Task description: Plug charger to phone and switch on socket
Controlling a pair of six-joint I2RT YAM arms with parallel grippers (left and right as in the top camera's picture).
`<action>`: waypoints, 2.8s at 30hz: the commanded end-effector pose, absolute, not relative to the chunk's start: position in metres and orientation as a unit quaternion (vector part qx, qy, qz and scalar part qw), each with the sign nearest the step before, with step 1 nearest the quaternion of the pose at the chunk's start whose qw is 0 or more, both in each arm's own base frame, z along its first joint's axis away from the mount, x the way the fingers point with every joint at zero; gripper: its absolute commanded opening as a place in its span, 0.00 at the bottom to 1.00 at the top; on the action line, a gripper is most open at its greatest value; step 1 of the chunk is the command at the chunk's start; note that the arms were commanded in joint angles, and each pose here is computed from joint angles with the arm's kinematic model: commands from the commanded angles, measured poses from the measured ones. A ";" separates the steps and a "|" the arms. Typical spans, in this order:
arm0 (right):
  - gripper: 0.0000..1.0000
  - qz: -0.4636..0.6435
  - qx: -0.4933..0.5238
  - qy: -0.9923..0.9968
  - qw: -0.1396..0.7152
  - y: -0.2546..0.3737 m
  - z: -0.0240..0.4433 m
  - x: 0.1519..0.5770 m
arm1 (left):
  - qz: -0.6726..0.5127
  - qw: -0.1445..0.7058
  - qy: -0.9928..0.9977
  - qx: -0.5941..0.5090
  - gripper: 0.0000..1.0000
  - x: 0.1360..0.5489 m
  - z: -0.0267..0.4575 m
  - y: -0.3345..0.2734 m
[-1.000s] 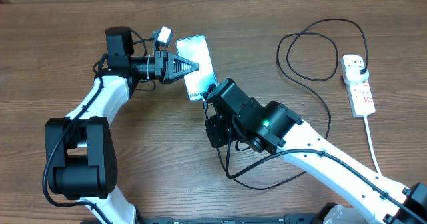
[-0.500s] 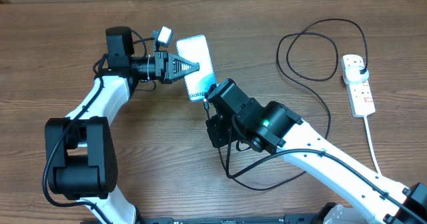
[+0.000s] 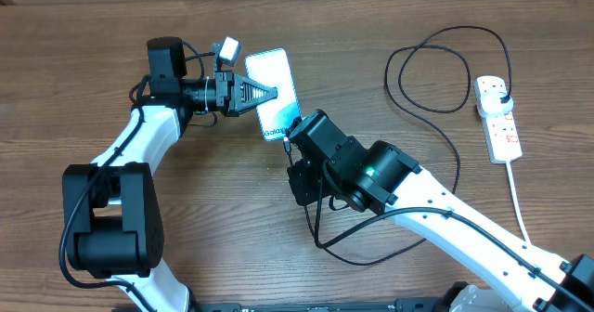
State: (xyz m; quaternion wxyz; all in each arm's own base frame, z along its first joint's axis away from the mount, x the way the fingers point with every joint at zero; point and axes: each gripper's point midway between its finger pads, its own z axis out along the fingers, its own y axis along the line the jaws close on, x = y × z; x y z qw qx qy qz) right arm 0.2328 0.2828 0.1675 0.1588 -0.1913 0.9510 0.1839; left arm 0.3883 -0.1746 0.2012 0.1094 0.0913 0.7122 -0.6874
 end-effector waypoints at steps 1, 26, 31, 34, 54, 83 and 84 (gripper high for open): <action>0.04 0.183 -0.190 0.949 0.176 0.283 0.175 0.239 | -0.691 0.119 0.706 0.104 0.04 0.390 0.209 -0.171; 0.04 0.202 -0.196 0.945 0.167 0.289 0.177 0.235 | -0.682 0.085 0.725 0.040 0.04 0.397 0.201 -0.171; 0.04 0.203 -0.195 0.945 0.167 0.289 0.177 0.235 | -0.691 0.071 0.718 0.042 0.04 0.393 0.205 -0.171; 0.04 0.203 -0.195 0.945 0.167 0.289 0.177 0.235 | -0.694 0.063 0.716 0.040 0.04 0.391 0.206 -0.171; 0.04 0.202 -0.195 0.945 0.168 0.289 0.177 0.235 | -0.700 0.102 0.699 0.103 0.04 0.385 0.211 -0.172; 0.04 0.207 -0.196 0.943 0.169 0.291 0.178 0.235 | -0.701 0.075 0.706 0.070 0.04 0.387 0.210 -0.172; 0.04 0.208 -0.196 0.943 0.169 0.292 0.178 0.236 | -0.701 0.075 0.706 0.070 0.04 0.387 0.210 -0.172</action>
